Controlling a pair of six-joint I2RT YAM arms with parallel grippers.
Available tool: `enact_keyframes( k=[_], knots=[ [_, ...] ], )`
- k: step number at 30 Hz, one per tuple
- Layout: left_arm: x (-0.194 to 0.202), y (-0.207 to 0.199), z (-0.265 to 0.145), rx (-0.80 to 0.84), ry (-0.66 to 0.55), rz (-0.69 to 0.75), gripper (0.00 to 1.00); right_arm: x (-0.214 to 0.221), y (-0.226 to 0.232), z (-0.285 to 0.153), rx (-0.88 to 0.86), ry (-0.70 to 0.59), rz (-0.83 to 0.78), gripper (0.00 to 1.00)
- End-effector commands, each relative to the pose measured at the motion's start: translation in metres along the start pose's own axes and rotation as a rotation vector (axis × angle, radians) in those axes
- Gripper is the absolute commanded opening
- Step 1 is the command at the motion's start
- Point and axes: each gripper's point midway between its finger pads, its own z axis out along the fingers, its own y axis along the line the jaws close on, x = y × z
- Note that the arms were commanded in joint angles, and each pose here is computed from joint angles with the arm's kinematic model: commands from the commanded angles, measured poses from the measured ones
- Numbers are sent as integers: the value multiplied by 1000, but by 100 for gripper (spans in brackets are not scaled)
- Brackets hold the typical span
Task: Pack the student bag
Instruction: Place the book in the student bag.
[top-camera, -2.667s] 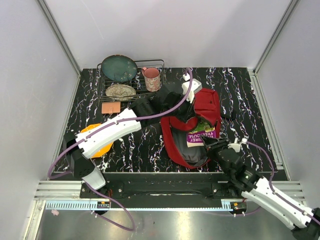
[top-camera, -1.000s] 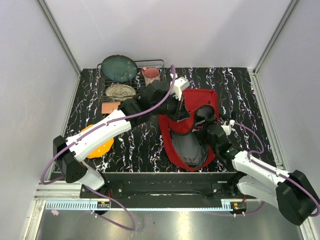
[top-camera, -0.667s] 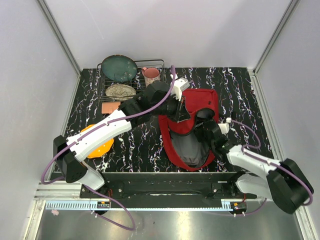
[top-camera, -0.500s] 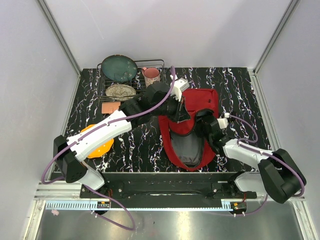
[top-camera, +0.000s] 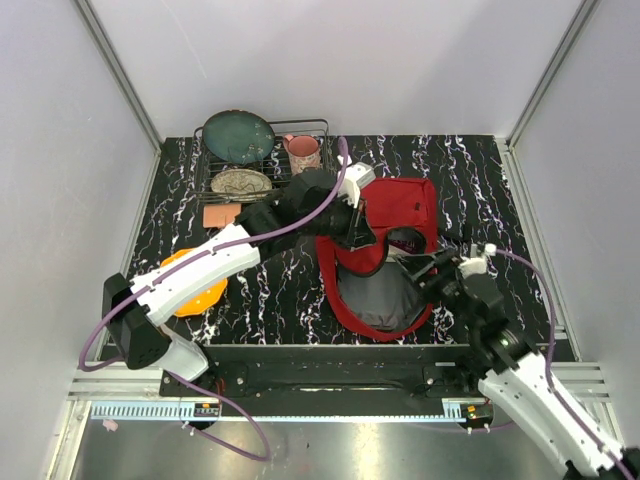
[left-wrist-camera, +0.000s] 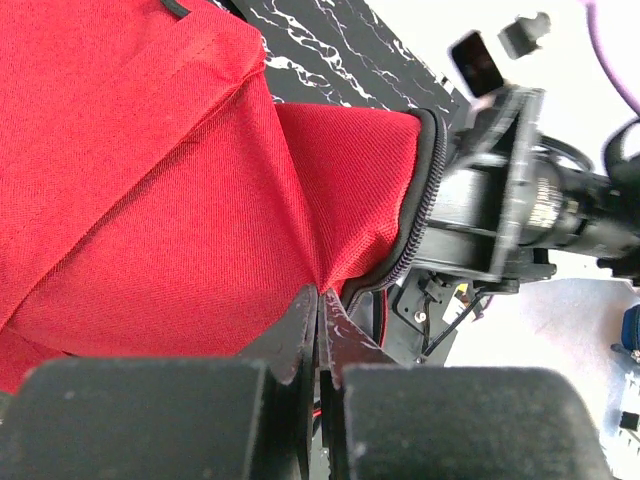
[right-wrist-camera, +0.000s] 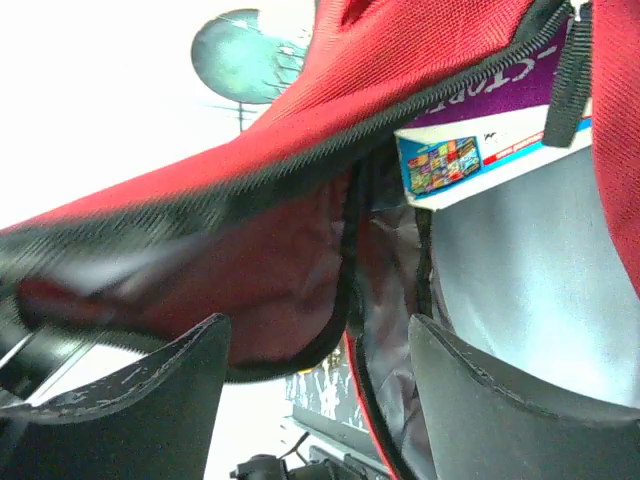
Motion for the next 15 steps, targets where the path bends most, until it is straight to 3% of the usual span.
enact_keyframes(
  k=[1, 3, 4, 5, 7, 8, 11, 12, 13, 15],
  knots=[
    [-16, -19, -12, 84, -53, 38, 0, 8, -52, -60, 171, 21, 7, 77],
    [0, -16, -6, 95, 19, 51, 13, -2, -65, -82, 232, -31, 29, 76],
    [8, -16, -6, 104, 57, 52, 26, -8, -60, -91, 202, -66, 57, 76],
    [21, -10, -7, 76, 110, 38, 52, -12, -59, -102, 229, -80, 58, 76],
    [31, -3, -12, 52, 132, 42, 64, -21, -57, -105, 276, -106, 11, 77],
    [44, 2, -14, 36, 152, 34, 76, -25, -53, -106, 280, -117, 0, 77],
    [40, 4, -39, -12, 91, 56, 87, -42, -29, -109, 260, -172, -41, 77],
    [32, 2, -54, -34, 38, 68, 95, -52, -16, -114, 237, -206, -60, 77],
    [30, 17, -59, -120, 4, 68, 99, -57, -12, -115, 241, -224, -69, 77],
    [20, 30, -75, -208, -70, 55, 99, -71, 1, -122, 235, -279, -74, 77]
  ],
)
